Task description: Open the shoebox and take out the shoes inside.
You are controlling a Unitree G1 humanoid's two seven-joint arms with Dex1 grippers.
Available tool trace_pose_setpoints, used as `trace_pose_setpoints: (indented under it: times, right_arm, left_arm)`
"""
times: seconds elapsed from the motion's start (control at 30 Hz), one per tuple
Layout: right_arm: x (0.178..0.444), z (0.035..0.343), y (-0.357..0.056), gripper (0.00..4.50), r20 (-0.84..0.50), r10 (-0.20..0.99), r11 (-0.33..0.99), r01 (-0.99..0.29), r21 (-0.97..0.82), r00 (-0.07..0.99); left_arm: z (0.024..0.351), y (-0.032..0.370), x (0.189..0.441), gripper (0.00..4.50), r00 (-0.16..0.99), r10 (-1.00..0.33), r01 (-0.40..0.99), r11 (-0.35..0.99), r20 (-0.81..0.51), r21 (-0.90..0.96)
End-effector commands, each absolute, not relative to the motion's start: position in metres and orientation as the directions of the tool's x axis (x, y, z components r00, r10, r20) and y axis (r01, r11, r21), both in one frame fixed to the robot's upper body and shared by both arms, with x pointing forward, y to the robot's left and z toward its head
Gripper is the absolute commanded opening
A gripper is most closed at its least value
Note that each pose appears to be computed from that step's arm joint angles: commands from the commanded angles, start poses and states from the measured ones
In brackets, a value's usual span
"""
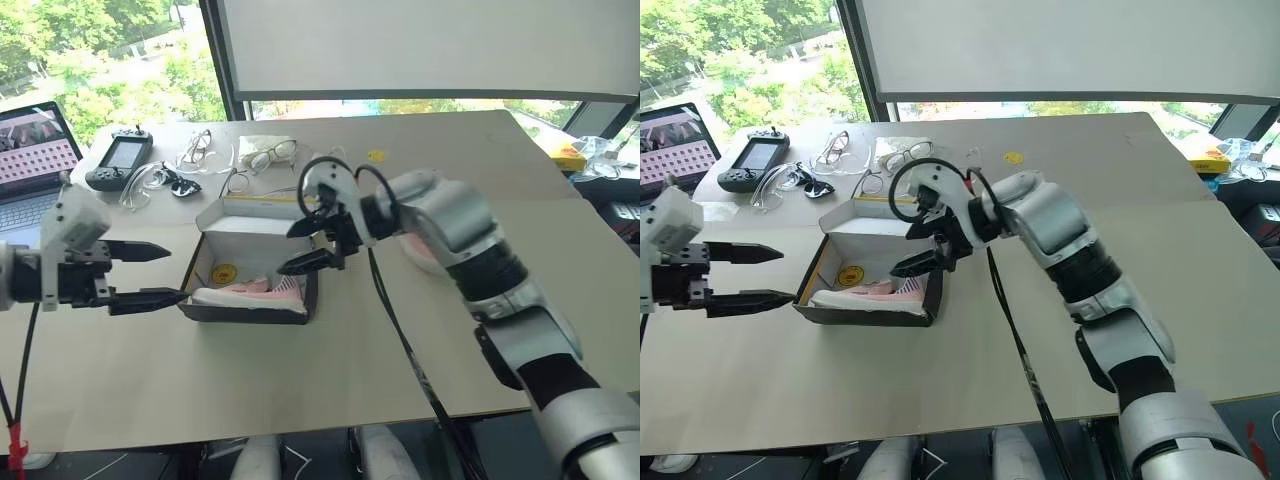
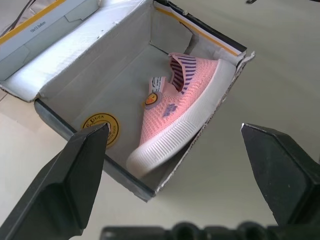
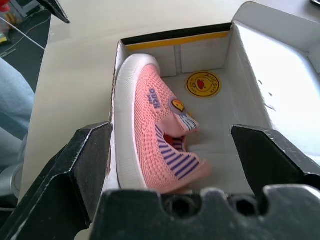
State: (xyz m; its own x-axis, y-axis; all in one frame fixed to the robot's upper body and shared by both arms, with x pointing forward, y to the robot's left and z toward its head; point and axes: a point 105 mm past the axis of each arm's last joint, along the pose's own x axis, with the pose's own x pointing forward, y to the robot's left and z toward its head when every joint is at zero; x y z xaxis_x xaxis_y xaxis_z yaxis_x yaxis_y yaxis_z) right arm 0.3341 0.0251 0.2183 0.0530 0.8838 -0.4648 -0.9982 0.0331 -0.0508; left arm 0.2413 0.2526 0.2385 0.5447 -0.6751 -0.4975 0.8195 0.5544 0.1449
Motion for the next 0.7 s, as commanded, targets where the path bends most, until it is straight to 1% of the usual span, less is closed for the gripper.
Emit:
trace_pose_setpoints:
  times: [0.03, 0.13, 0.23, 0.3, 0.57, 0.63, 0.7]
  right_arm:
    - [0.344, 0.220, 0.039, 4.47, -0.463, 0.885, 0.029, -0.997, -0.073, 0.059]
    - [0.351, 0.212, 0.047, 4.47, -0.475, 0.878, 0.037, -0.998, -0.050, 0.056]
    - [0.348, 0.209, 0.055, 4.47, -0.479, 0.878, 0.012, -1.000, 0.013, 0.004]
    - [0.348, 0.204, 0.057, 4.47, -0.495, 0.869, 0.002, -1.000, 0.022, -0.009]
    - [0.365, 0.176, 0.066, 4.47, -0.551, 0.833, 0.079, -0.997, 0.018, 0.056]
    - [0.366, 0.173, 0.067, 4.47, -0.554, 0.830, 0.083, -0.996, 0.015, 0.061]
    - [0.368, 0.166, 0.073, 4.47, -0.535, 0.842, 0.106, -0.994, 0.037, 0.070]
  left_arm:
    - [0.254, 0.265, 0.230, 4.50, 0.608, -0.617, 0.779, 0.585, -0.499, 0.225]
    - [0.254, 0.268, 0.225, 4.50, 0.630, -0.597, 0.760, 0.605, -0.497, 0.237]
    - [0.252, 0.269, 0.221, 4.50, 0.645, -0.584, 0.747, 0.618, -0.493, 0.244]
    - [0.248, 0.269, 0.218, 4.50, 0.647, -0.577, 0.743, 0.623, -0.498, 0.244]
    - [0.241, 0.267, 0.214, 4.50, 0.654, -0.566, 0.735, 0.632, -0.502, 0.245]
    - [0.241, 0.267, 0.215, 4.50, 0.655, -0.566, 0.735, 0.633, -0.501, 0.245]
    - [0.235, 0.269, 0.217, 4.50, 0.652, -0.542, 0.733, 0.630, -0.530, 0.258]
